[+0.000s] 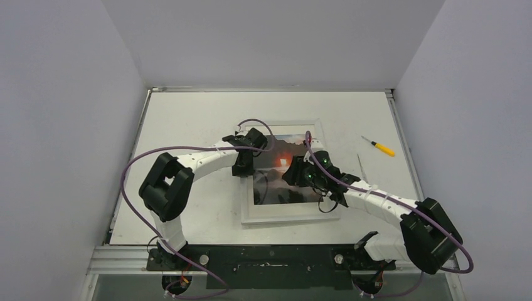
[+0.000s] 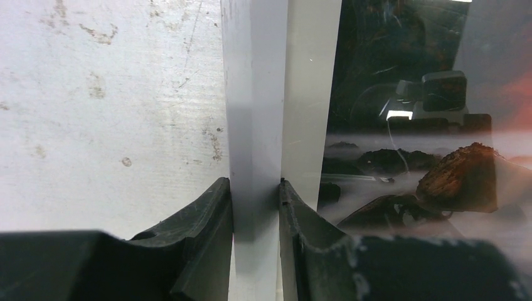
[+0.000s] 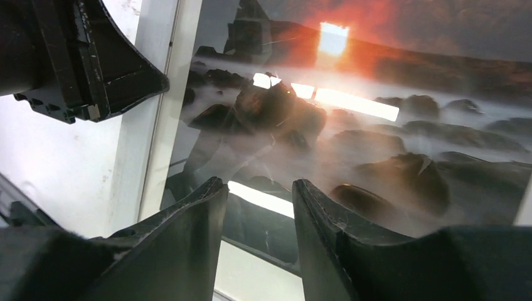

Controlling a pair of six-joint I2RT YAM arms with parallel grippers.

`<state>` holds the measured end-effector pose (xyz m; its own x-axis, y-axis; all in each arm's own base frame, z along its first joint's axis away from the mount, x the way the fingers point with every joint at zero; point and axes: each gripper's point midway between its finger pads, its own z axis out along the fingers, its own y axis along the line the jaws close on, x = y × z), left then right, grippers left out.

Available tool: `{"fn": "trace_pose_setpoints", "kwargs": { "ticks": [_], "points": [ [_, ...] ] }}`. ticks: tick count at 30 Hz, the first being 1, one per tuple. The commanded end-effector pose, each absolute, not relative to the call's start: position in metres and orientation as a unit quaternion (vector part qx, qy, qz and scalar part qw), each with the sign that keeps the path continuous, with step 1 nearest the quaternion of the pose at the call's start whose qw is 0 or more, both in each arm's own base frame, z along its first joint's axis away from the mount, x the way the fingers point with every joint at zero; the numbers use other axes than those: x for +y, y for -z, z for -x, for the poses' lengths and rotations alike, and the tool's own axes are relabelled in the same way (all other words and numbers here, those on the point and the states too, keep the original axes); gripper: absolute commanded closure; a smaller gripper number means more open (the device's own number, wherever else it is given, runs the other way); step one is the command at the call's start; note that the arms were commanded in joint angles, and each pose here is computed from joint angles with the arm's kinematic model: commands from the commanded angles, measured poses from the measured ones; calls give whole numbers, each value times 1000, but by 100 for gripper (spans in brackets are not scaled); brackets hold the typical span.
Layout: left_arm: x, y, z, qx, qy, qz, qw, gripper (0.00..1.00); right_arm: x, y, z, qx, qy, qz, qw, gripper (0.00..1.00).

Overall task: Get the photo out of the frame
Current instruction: Pick up the photo frame item from the photo frame.

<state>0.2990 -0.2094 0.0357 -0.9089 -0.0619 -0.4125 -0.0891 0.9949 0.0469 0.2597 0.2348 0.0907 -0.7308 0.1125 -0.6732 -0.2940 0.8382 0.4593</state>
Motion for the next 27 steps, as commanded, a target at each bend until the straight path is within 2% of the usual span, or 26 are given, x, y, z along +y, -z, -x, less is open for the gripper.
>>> {"fn": "trace_pose_setpoints", "kwargs": {
  "ticks": [1, 5, 6, 15, 22, 27],
  "points": [
    [-202, -93, -315, 962, -41, 41, 265, 100, 275, -118, -271, 849, -374, 49, 370, 61],
    [-203, -104, -316, 961, -35, 39, 271, 100, 296, -115, -276, 839, -416, 37, 350, 90],
    [-204, -106, -316, 961, -33, 40, 272, 100, 301, -115, -277, 835, -426, 34, 346, 94],
    [-206, -113, -317, 960, -27, 41, 275, 100, 357, -99, -276, 815, -507, 43, 277, 95],
    [-207, -118, -317, 959, -21, 41, 278, 100, 348, -7, -277, 874, -436, 16, 214, 95],
    [-205, -118, -316, 959, -24, 41, 278, 100, 341, -12, -283, 871, -436, 15, 226, 95]
  ]
}}
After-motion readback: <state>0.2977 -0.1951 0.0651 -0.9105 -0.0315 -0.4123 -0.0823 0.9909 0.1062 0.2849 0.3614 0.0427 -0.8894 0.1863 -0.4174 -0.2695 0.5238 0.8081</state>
